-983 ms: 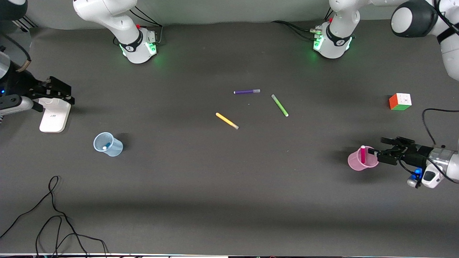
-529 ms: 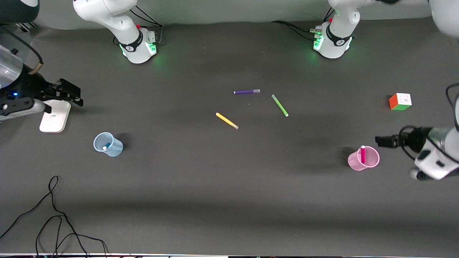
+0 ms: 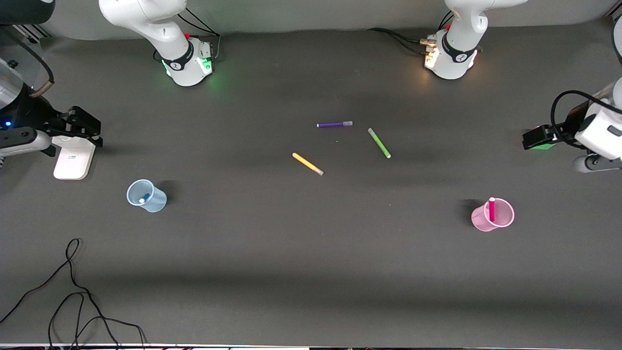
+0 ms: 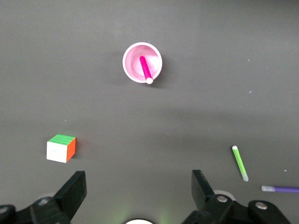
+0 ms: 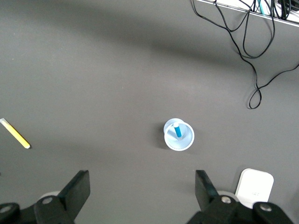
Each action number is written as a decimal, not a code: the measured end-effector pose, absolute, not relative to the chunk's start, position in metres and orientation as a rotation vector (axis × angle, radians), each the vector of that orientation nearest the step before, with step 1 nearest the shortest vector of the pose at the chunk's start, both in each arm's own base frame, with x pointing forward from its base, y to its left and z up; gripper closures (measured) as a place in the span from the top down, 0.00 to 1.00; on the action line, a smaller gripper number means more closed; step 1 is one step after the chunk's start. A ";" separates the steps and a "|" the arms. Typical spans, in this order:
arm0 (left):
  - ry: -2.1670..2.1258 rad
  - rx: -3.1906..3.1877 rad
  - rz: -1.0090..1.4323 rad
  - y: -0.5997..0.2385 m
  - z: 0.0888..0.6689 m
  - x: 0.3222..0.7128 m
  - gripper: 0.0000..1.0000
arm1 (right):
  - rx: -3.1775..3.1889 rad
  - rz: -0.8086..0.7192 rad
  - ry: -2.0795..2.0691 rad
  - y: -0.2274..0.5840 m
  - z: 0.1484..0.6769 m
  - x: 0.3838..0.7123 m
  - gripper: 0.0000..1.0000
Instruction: Place pink and blue markers in matching cups
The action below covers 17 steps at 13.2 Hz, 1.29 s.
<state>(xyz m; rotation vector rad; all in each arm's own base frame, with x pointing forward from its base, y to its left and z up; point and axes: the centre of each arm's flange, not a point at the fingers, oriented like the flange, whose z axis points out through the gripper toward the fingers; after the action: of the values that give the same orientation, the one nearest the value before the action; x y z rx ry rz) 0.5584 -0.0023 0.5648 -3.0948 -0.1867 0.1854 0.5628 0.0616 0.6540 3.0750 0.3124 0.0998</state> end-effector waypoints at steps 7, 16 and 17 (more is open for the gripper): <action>-0.195 -3.068 0.093 0.008 0.576 0.574 1.00 | 3.115 0.080 0.217 0.052 0.651 0.564 1.00; -0.199 -3.064 0.078 0.010 0.584 0.573 1.00 | 3.128 0.078 0.060 0.030 0.654 0.562 1.00; -0.199 -3.064 0.079 0.010 0.584 0.573 1.00 | 3.128 0.085 0.066 0.032 0.657 0.560 1.00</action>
<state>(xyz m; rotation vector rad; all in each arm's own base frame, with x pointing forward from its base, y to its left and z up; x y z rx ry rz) 0.5732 0.0105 0.5837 -3.0641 -0.1989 0.0793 0.5603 0.0320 0.6570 3.1275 0.0662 0.0852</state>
